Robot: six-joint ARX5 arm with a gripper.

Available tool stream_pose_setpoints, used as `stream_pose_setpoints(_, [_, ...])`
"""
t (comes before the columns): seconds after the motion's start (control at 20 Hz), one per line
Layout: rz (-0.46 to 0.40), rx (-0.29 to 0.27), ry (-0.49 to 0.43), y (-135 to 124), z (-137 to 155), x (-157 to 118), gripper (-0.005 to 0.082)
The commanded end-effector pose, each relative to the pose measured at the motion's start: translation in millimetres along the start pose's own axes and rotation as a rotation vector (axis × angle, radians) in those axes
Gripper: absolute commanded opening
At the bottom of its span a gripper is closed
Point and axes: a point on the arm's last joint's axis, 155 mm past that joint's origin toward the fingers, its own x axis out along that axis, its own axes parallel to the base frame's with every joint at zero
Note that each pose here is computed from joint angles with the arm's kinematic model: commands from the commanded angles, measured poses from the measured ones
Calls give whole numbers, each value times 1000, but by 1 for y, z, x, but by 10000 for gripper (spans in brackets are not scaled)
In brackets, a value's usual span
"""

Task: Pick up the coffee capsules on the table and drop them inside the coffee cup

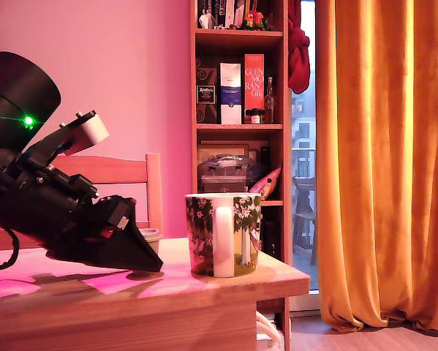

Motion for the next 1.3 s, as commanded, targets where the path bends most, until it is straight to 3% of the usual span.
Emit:
stream_pose_setpoints(0.0, [-5, -4, 6, -1, -2, 2, 106])
stream_pose_setpoints(1.25, [-17, -13, -11, -3, 4, 0, 107])
